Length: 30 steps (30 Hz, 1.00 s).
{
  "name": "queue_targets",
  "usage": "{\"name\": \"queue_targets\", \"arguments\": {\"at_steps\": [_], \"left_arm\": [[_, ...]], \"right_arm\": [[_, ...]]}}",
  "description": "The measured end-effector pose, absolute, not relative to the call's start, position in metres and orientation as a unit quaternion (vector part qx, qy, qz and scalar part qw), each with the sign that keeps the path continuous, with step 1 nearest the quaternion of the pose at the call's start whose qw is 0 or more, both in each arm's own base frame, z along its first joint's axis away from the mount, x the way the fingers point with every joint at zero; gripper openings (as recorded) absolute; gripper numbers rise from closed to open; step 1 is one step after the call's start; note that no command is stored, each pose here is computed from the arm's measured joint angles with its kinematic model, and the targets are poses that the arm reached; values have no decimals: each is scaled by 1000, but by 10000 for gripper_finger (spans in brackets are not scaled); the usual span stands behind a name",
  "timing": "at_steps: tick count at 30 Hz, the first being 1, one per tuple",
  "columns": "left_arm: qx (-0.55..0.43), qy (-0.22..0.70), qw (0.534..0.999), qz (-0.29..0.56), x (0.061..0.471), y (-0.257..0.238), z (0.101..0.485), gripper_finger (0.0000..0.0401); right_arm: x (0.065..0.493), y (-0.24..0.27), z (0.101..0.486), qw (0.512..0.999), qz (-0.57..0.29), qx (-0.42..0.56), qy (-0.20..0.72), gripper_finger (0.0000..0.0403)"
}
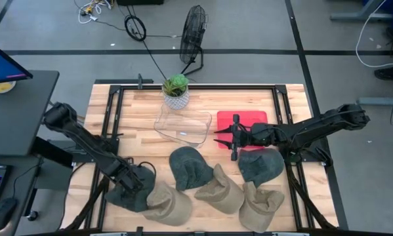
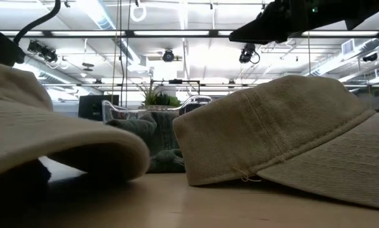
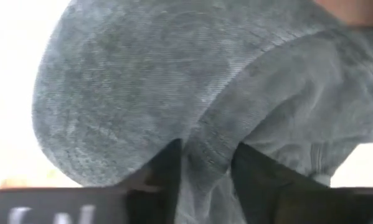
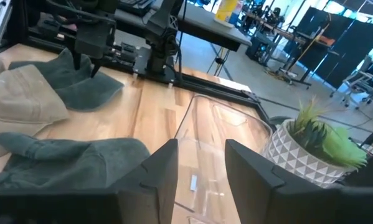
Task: Pick & Place hat
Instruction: Put the left green cap into the transparent bin
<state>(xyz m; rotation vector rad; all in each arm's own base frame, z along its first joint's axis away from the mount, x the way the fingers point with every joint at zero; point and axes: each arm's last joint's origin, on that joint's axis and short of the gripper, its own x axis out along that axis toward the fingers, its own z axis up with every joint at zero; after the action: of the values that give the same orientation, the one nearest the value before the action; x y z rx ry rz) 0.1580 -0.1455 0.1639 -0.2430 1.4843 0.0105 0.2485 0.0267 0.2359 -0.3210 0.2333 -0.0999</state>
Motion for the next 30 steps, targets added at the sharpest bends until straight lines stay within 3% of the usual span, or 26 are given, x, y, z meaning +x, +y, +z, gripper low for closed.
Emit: {"name": "queue_targets", "arguments": {"at_steps": [3, 5, 11, 17, 21, 30], "left_arm": [[-112, 676, 728, 12, 161, -147, 159, 43], [-132, 677, 723, 35, 163, -147, 157, 16], [-183, 656, 724, 110, 169, -144, 162, 12], [-153, 620, 747, 185, 180, -145, 203, 10], [-126, 550, 780, 273, 184, -141, 240, 12], [-127, 377, 842, 364, 211, -120, 283, 16]], "right_arm": [[248, 27, 234, 981, -51, -141, 124, 137], [248, 27, 232, 981, -51, -133, 135, 139], [246, 26, 227, 976, -48, -138, 159, 141], [246, 26, 228, 977, -48, -138, 158, 141], [246, 26, 228, 978, -50, -130, 156, 142], [246, 26, 228, 980, -53, -111, 155, 142]]}}
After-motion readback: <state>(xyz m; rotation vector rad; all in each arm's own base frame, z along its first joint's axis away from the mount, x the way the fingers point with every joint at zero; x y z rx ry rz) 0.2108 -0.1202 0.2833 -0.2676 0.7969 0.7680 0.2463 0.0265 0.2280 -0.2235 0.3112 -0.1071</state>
